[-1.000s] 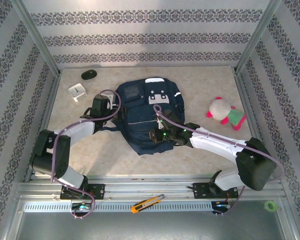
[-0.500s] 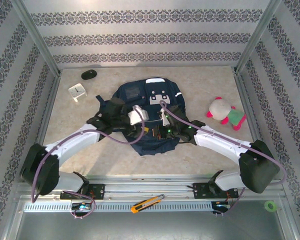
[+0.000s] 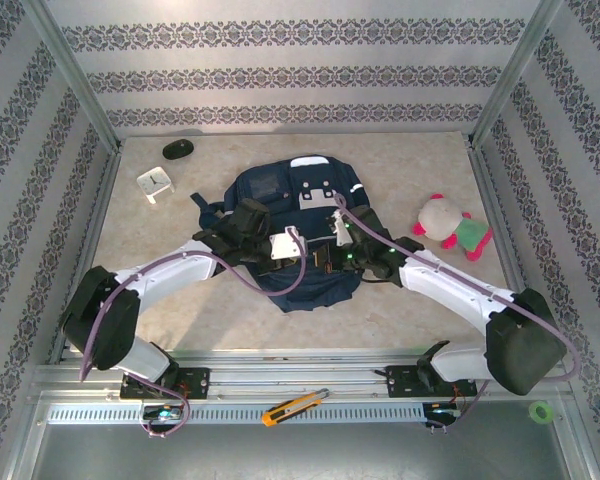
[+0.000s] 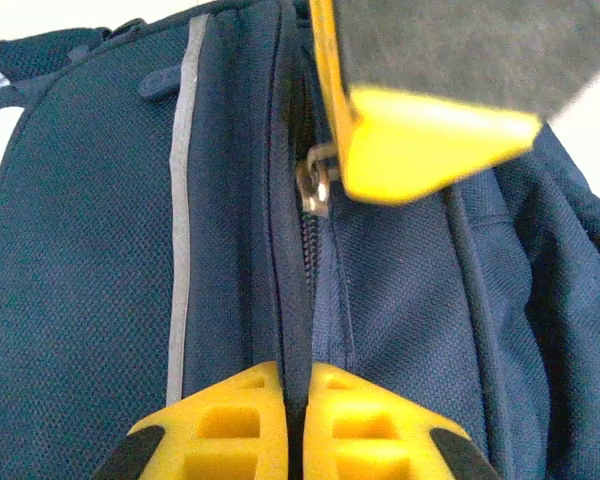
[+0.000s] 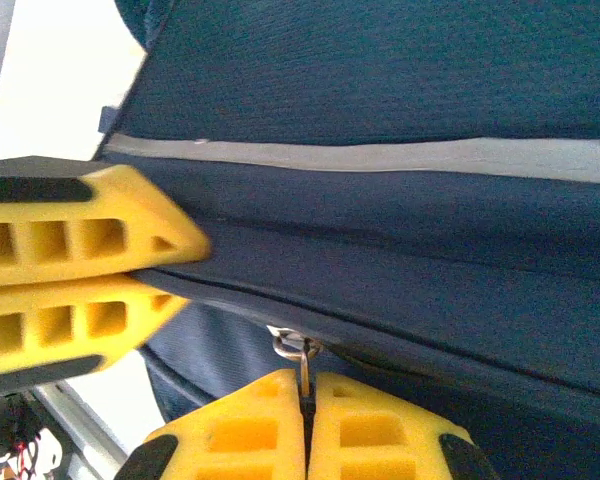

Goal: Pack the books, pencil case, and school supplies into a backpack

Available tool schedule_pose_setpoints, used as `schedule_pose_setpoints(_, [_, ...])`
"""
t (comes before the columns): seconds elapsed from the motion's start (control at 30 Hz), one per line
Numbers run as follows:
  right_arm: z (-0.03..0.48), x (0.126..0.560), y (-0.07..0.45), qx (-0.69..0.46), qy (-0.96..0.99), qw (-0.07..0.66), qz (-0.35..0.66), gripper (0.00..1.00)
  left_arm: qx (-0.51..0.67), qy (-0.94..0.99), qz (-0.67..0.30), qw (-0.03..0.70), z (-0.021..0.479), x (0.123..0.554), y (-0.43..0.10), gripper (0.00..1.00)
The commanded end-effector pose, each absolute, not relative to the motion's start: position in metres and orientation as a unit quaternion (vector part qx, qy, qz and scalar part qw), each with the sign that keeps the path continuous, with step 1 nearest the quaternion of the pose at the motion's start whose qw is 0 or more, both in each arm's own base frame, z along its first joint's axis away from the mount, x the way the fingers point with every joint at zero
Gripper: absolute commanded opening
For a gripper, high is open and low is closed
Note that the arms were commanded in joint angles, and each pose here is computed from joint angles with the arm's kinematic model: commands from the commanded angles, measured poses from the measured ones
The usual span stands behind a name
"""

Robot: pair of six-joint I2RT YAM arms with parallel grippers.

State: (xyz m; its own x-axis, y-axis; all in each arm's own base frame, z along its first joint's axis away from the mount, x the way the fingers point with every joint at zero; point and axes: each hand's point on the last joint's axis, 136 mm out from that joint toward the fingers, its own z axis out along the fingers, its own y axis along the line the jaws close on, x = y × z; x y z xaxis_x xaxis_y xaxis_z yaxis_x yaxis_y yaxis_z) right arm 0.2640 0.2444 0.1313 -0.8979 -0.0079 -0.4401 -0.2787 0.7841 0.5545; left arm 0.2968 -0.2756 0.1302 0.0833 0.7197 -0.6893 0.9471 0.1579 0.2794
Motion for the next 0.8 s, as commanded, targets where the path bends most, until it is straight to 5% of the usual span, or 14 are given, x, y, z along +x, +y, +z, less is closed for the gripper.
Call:
schedule_pose_setpoints(0.0, [0.129, 0.271, 0.21, -0.058, 0.926, 0.223, 0.299, 0.0, 0.64, 0.68, -0.127, 0.334, 0.119, 0.286, -0.238, 0.0])
schedule_pose_setpoints(0.3, [0.127, 0.295, 0.176, -0.026, 0.916, 0.234, 0.326, 0.0, 0.647, 0.671, -0.139, 0.335, 0.128, 0.26, -0.208, 0.01])
schedule_pose_setpoints(0.47, [0.136, 0.292, 0.196, -0.049, 0.904, 0.244, 0.347, 0.0, 0.611, 0.678, -0.182, 0.365, 0.162, 0.26, -0.233, 0.57])
schedule_pose_setpoints(0.77, [0.14, 0.288, 0.202, -0.058, 0.9, 0.245, 0.355, 0.0, 0.567, 0.676, -0.141, 0.448, 0.18, 0.303, -0.312, 0.65])
